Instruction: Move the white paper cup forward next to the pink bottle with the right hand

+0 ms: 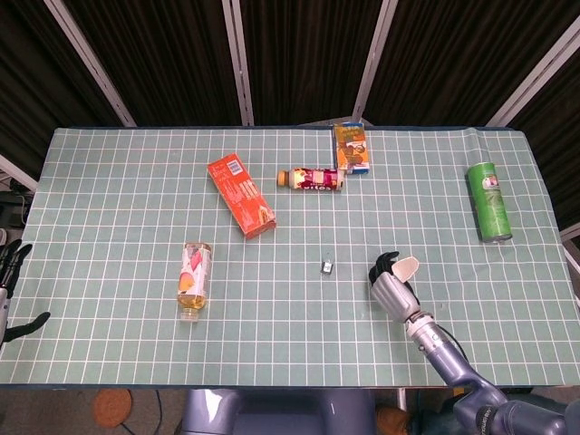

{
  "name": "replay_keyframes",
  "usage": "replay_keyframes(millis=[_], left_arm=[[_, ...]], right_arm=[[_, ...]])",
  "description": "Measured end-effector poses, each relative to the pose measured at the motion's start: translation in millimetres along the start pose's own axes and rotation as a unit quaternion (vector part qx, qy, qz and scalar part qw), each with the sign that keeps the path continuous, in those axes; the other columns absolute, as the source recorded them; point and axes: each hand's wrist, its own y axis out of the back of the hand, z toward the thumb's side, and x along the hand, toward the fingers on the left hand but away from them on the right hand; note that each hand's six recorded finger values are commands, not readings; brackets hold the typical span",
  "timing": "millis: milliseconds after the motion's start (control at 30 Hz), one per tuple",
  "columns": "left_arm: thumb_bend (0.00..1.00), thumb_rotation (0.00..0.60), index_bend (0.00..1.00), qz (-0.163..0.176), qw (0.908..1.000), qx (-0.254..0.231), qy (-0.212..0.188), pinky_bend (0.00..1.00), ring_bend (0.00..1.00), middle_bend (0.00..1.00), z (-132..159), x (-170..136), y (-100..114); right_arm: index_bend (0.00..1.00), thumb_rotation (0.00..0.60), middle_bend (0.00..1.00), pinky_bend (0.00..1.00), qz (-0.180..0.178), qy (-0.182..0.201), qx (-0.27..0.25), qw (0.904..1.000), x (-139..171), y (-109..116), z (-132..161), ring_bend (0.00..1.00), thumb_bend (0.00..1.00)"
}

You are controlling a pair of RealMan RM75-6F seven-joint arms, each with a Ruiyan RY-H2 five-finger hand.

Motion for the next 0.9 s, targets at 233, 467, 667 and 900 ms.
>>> replay_keyframes(millis=[233, 467, 667, 900], left_arm=[[0.00, 0.600, 0.00, -0.001, 1.0000, -0.001, 0.001, 0.00, 0.00, 0.00, 0, 0, 0], [0.00, 0.600, 0.00, -0.015, 0.9998, -0.014, -0.007, 0.00, 0.00, 0.00, 3, -2, -2], [0.00, 0.600, 0.00, -0.015, 0.9998, -0.014, -0.008, 0.00, 0.00, 0.00, 4, -4, -1], [0.00, 0.600, 0.00, -0.019, 0.9997, -0.012, -0.006, 0.00, 0.00, 0.00, 3, -3, -3]], right_arm=[[0.29, 0.600, 0.42, 0.37, -0.030, -0.011, -0.073, 0.9968, 0, 8, -14, 0.28, 0.30], [0.29, 0.600, 0.42, 0.39, -0.051, -0.029, -0.264, 0.9628, 4, 21, -33, 0.27, 0.29], [0.29, 0.600, 0.41, 0.39, -0.042, -0.027, -0.449, 0.8921, 5, 20, -45, 0.25, 0.29], [0.29, 0.600, 0.41, 0.39, 0.000, -0.001, -0.616, 0.7878, -1, 9, -41, 0.25, 0.29]])
